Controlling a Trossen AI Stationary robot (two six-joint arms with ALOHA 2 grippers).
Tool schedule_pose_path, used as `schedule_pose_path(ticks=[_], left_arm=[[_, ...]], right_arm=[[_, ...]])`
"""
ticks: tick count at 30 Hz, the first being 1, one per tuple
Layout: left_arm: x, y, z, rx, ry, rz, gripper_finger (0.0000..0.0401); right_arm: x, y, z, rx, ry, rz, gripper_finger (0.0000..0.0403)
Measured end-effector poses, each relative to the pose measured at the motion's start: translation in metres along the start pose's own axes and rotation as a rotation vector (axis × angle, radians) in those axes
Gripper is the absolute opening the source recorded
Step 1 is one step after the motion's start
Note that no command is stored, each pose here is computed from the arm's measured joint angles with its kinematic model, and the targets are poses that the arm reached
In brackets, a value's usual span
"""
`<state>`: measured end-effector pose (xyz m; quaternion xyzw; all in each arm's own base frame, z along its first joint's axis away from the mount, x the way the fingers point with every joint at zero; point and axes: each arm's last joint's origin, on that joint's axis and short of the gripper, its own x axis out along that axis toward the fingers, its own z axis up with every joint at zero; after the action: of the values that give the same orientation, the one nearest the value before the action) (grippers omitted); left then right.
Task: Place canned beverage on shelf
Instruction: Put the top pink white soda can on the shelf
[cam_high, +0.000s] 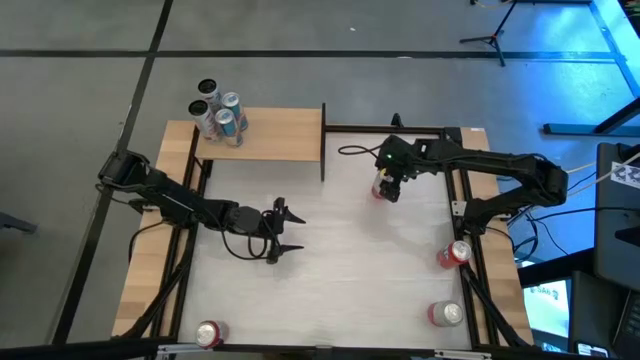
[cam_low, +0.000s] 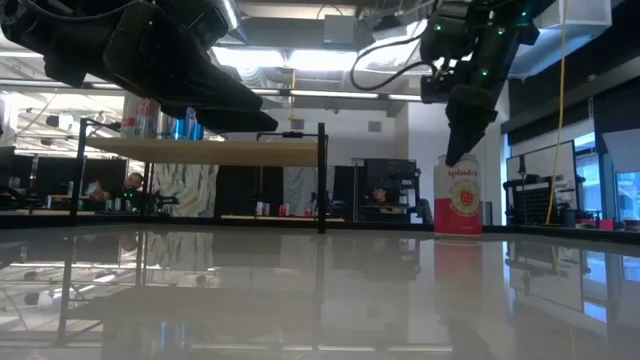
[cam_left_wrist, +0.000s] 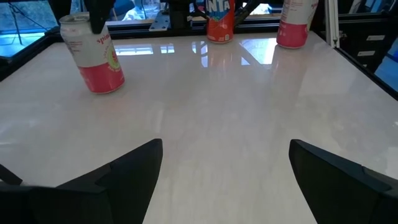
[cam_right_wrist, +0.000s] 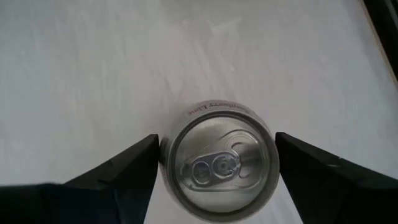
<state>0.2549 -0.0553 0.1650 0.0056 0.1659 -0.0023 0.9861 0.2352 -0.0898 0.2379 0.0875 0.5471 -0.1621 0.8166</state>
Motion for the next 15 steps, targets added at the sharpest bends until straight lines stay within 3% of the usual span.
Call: schedule_pose_path(ticks=[15], left_arm=[[0.0,-0.0001,-0.0002,0.0,0.002,-0.002,0.0341]], right_arm=[[0.0026,0.0001,-0.0001,0.008,0.014,-0.002,0.0305]])
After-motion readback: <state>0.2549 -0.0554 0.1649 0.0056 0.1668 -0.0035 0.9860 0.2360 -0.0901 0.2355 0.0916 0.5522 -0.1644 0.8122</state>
